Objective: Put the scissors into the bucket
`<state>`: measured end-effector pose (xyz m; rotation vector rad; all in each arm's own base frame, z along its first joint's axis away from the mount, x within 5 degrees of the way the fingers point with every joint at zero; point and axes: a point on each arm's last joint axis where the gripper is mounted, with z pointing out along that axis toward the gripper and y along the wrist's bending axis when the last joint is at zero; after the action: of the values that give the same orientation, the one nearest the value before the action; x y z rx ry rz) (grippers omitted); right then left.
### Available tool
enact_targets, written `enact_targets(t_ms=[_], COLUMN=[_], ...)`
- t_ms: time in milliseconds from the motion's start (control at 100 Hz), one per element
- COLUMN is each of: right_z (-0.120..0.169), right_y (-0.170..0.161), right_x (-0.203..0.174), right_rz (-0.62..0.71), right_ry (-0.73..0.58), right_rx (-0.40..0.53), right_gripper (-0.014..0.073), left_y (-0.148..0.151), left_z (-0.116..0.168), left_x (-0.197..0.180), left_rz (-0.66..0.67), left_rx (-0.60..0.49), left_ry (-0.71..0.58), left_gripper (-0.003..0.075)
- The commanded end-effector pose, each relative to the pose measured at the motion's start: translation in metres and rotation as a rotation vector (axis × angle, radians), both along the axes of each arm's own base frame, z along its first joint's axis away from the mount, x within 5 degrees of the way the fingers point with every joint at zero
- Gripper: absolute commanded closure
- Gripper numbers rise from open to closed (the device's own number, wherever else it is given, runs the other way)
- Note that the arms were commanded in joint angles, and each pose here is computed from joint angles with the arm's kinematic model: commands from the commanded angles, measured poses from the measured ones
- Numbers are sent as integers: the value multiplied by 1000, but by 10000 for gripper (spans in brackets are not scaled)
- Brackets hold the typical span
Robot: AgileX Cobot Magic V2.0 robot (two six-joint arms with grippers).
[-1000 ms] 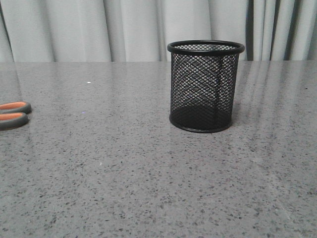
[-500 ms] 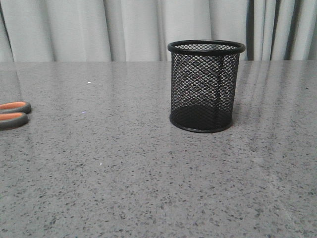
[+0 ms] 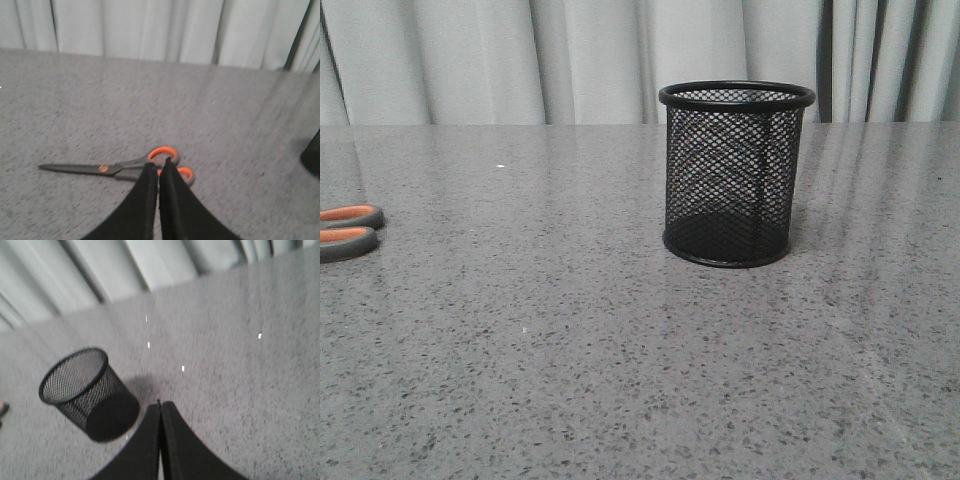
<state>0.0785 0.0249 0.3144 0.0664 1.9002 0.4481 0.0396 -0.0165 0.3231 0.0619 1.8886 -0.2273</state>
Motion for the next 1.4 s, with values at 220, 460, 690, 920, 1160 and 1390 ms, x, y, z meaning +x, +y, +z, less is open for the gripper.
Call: enact_targets(t_ms=[220,460,690,920,1160,1390], right_z=[44,46,46,47,47,47], right_y=[7,12,12,12,12,13], right_x=[44,54,54,54,55,54], right_rz=[124,186,188,187,189,200], right_ry=[174,194,193,192,182,181], right_rx=[-104,-105,-99,-99,-111,-115], right_gripper=[646,395,137,137,137,137], left_y=[1,-10,-14,-15,-17,-19], left_z=[46,45,40,42,55,43], left_x=[34,52,68,88,136,193], left_rz=[-49,-199,-242,-257,-428,-699], left_rx=[127,145,128,132,305,533], left_ry=[257,321,373,431,512,554], left_gripper=[741,734,503,374,374,374])
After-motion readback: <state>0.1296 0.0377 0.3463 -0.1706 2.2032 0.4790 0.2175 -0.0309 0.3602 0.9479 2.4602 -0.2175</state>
